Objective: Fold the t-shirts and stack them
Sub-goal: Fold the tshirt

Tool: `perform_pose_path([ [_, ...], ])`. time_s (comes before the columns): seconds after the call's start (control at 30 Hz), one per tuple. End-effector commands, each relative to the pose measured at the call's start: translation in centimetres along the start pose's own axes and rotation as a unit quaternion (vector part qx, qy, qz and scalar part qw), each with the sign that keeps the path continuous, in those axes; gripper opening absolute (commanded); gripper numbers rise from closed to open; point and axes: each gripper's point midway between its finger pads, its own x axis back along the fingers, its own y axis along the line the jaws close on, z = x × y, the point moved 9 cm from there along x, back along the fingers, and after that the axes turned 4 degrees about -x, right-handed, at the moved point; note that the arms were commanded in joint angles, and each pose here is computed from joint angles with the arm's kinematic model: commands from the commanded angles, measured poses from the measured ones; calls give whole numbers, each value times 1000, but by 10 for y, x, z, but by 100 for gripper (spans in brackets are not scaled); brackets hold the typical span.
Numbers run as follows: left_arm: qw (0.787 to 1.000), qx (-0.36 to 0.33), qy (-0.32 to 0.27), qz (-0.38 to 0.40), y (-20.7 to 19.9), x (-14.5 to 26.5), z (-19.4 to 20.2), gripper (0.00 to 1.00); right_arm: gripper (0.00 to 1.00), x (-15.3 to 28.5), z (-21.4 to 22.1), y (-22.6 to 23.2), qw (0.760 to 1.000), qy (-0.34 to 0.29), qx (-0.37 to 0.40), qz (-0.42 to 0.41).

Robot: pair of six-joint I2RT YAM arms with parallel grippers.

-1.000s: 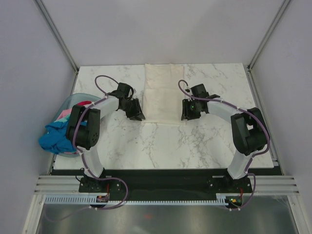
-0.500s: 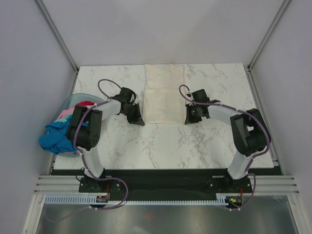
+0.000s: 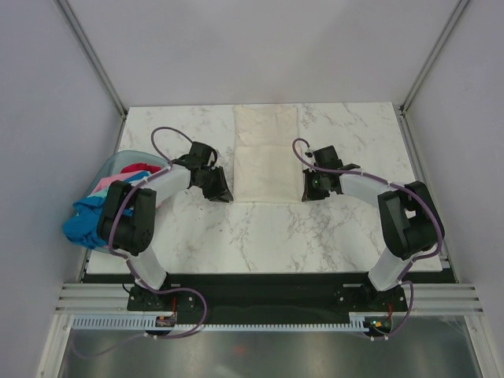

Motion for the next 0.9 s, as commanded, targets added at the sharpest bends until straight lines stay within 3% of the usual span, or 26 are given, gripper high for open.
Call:
perform_pose_path([
  [0.0, 999, -8, -20, 30, -9, -2, -11, 30, 0, 5, -2, 0, 1000, -13, 1, 0],
  [0.37, 1000, -11, -2, 28, -2, -31, -20, 35, 0, 5, -5, 2, 1000, -17, 1, -6],
  [0.47, 999, -14, -6, 29, -4, -30, -23, 27, 0, 7, -6, 3, 1000, -18, 2, -8],
  [0.5, 999, -15, -9, 32, -5, -29, -24, 17, 0, 7, -6, 2, 1000, -18, 2, -7],
  [0.6, 999, -19, -20, 32, -9, -19, -25, 2, 0, 7, -6, 2, 1000, -20, 1, -4],
  [0.87, 1000, 2, -30, 9, -7, 3, -1, 2, 0, 19, 0, 0, 999, -42, -12, 9],
])
